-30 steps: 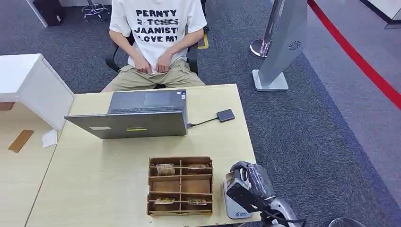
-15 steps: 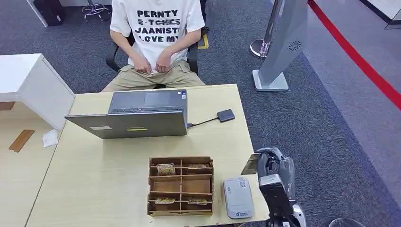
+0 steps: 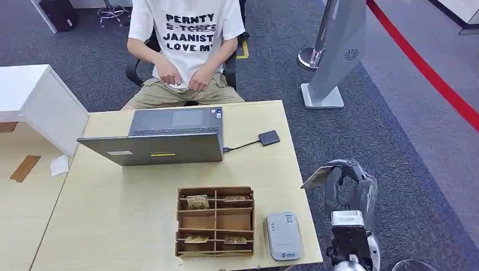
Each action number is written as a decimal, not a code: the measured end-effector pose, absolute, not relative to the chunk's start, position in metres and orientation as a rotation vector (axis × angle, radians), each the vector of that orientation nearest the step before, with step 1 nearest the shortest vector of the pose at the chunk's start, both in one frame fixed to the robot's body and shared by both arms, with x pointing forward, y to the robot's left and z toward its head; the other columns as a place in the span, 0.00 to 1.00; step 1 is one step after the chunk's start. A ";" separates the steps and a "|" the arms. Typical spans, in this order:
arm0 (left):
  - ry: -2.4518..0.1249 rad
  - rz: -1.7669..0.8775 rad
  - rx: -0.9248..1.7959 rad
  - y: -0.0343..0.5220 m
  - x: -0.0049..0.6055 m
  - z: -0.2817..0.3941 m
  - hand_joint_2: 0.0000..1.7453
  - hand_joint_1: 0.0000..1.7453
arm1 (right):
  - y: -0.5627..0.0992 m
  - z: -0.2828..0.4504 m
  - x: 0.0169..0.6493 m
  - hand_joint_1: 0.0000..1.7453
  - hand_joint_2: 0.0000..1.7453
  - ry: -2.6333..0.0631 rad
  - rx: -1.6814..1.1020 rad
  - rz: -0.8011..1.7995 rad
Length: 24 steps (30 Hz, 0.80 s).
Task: Pass the card to the sensor for recognition and then transmit it.
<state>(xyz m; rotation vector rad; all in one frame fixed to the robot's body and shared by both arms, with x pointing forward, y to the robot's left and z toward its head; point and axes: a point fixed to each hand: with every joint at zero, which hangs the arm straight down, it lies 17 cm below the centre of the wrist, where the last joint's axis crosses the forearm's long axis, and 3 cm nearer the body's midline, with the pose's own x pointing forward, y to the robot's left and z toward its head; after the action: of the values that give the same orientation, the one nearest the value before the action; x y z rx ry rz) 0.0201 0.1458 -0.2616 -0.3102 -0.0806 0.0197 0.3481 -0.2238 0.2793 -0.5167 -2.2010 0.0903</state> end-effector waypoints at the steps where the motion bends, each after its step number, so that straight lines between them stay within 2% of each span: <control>1: -0.082 0.013 -0.320 0.148 0.017 -0.261 0.00 0.00 | -0.224 0.287 0.352 1.00 1.00 -2.217 -0.528 0.091; 12: -0.073 -0.074 -0.288 0.177 0.005 -0.262 0.00 0.00 | -0.213 0.365 0.409 1.00 1.00 -2.327 -0.620 0.125; 24: -0.083 -0.139 -0.216 0.199 0.014 -0.270 0.00 0.00 | -0.159 0.418 0.465 1.00 1.00 -2.324 -0.686 0.215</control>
<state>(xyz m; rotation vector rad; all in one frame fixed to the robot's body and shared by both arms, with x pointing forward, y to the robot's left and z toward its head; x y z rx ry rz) 0.0144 0.1994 -0.2695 -0.2161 -0.0833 -0.1390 0.4647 -0.1592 0.4178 -0.6858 -2.3235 0.2145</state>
